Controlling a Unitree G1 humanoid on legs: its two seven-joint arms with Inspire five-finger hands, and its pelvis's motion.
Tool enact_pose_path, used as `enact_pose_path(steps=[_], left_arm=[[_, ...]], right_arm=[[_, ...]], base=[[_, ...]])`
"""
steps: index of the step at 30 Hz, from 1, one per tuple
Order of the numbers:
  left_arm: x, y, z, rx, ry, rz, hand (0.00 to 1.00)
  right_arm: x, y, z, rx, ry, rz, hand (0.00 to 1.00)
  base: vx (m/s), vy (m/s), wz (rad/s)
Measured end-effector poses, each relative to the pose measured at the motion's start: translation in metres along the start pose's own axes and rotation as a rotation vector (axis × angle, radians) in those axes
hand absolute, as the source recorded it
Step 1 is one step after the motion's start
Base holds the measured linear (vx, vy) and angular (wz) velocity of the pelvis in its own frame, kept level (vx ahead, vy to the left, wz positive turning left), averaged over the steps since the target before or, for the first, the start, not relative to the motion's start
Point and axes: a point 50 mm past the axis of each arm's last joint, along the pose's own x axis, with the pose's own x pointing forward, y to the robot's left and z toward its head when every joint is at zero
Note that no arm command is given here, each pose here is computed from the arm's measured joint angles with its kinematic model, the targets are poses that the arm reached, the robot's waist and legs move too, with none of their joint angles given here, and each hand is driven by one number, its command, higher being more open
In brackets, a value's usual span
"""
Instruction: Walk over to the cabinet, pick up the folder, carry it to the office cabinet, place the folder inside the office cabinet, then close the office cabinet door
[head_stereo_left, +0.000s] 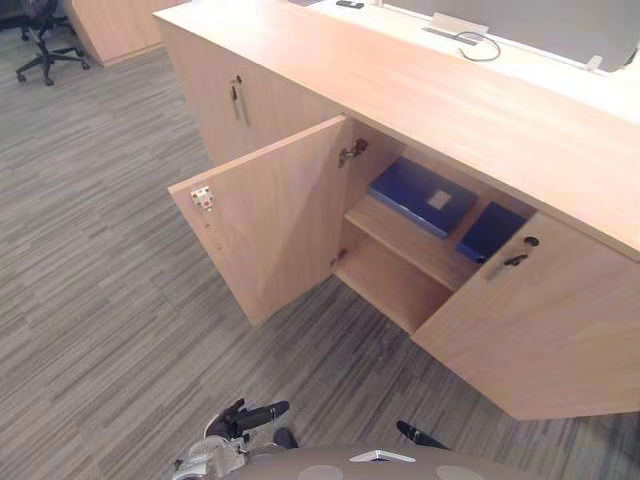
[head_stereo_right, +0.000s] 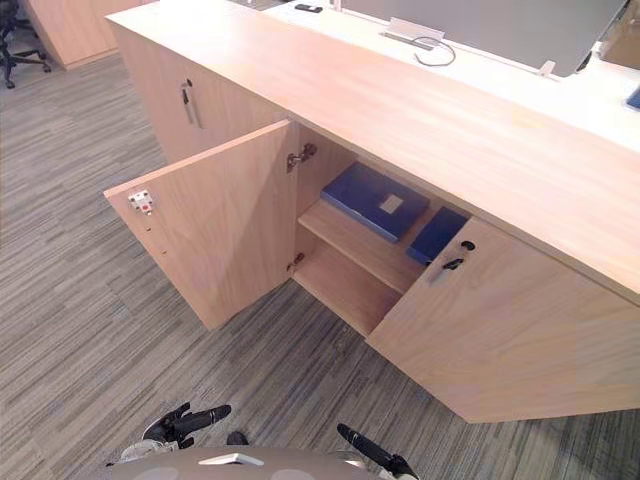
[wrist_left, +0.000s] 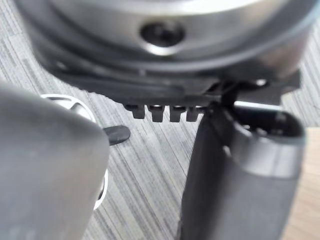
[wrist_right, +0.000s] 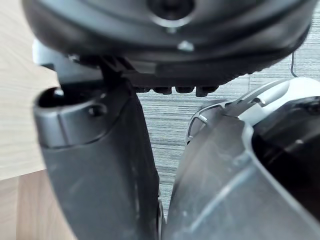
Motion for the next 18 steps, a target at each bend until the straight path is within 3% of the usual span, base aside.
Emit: enact_pose_path(steps=[6, 11, 14, 18], left_arm=[[-0.002, 0.010, 0.007, -0.124, -0.050, 0.052, 1.00], [-0.016, 0.043, 0.102, -0.055, -0.374, 0.139, 1.00], [-0.028, 0.039, 0.156, -0.023, -0.546, 0.144, 1.00], [-0.037, 0.035, 0.199, -0.016, -0.643, 0.158, 1.00]], right_arm=[[0.000, -0.004, 0.005, 0.007, -0.014, -0.007, 1.00], [0.000, -0.010, 0.008, 0.001, -0.017, 0.000, 1.00], [0.000, -0.011, 0.008, 0.001, -0.011, 0.005, 1.00], [0.000, -0.010, 0.009, 0.002, -0.004, 0.016, 1.00]], base=[[-0.01, -0.048, 0.08], [-0.01, -0.023, 0.14], [-0.01, -0.005, -0.03], [0.00, -0.020, -0.11]])
